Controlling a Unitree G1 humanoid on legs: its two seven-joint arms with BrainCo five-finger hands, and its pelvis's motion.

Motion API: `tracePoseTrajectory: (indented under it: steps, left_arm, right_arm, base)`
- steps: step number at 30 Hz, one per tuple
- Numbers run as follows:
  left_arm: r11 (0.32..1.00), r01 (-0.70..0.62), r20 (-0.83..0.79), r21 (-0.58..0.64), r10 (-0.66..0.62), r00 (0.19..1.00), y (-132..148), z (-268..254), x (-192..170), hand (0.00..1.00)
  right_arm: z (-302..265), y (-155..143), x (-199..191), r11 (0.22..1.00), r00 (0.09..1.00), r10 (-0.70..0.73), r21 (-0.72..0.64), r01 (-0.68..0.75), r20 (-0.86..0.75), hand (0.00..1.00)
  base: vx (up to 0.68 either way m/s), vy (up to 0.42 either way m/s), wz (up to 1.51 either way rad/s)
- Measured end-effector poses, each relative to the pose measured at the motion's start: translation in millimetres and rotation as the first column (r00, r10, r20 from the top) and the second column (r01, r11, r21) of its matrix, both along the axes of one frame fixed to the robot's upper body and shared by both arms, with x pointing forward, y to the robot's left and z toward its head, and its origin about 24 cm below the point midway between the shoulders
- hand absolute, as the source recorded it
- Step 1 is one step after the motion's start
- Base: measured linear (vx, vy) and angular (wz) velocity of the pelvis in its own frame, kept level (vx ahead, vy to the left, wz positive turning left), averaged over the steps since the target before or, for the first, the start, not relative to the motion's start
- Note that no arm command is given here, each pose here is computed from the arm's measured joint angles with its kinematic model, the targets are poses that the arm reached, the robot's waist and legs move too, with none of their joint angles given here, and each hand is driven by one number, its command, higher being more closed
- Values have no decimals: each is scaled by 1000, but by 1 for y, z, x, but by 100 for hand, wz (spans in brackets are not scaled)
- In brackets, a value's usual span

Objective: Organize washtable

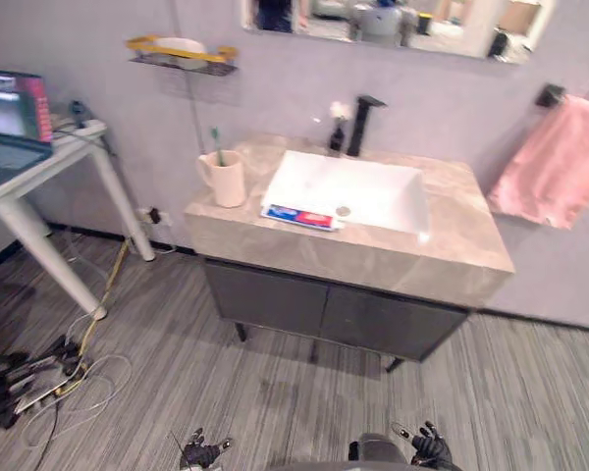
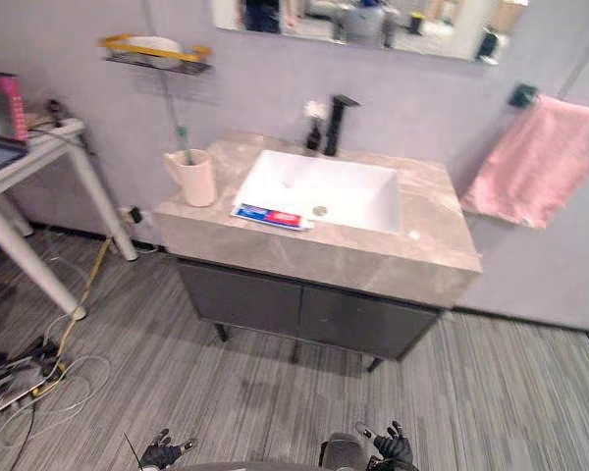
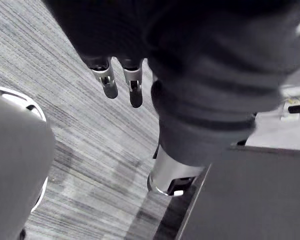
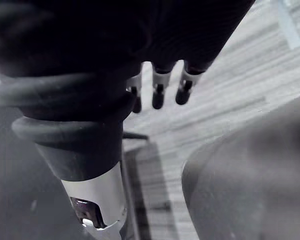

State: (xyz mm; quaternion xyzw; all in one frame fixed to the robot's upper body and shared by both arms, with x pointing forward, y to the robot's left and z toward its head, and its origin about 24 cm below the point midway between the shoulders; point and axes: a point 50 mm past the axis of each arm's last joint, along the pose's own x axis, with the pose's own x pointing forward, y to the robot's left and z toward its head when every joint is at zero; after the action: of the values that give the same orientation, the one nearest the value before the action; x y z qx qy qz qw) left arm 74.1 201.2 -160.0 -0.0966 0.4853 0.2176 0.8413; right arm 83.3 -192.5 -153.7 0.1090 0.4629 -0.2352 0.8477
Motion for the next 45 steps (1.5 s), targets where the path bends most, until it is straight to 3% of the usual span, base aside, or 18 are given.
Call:
tracePoseTrajectory:
  steps: [6,10,15,18,25,30,36,42,45]
  left_arm:
    - [998,19,-49,-63,-22,999,-20,-7,2,0]
    - [998,-8,-31,-61,6,999,-17,-6,5,0]
    - [973,-212,5,-93,213,977,-9,-4,-3,0]
    - [962,-253,27,-100,257,966,-6,-2,-2,0]
    - [989,-141,49,-42,143,989,8,2,7,0]
    - [992,-125,2,-25,126,992,14,-1,-2,0]
    - [997,-48,-64,-67,43,997,-7,-8,-10,0]
    - [998,58,-83,18,-57,995,18,-4,-9,0]
    - [997,74,-87,2,-73,994,9,-5,-9,0]
  right_arm:
    - [-3,-14,4,998,998,-64,-4,64,-21,0]
    - [-4,-12,0,996,996,-85,10,85,-34,0]
    - [0,-12,8,1000,1000,-14,-15,14,-2,0]
    - [-1,-10,5,1000,1000,-9,-9,9,-17,0]
    - [-7,-14,-7,999,995,47,-19,-49,-86,0]
    - [-11,-20,-20,1000,991,-10,-16,8,-135,0]
    - [-6,-43,-23,997,988,-31,-70,20,-152,0]
    - [-10,-21,-17,1000,990,6,-10,-8,-139,0]
    - [-10,-24,-18,999,988,31,-18,-35,-154,0]
  base:
    - [124,-104,-64]
    - [123,-89,-2]
    - [101,46,-43]
    - [162,186,-87]
    - [228,298,-24]
    - [221,138,8]
    - [126,122,-30]
    - [44,16,-11]
    - [103,-26,20]
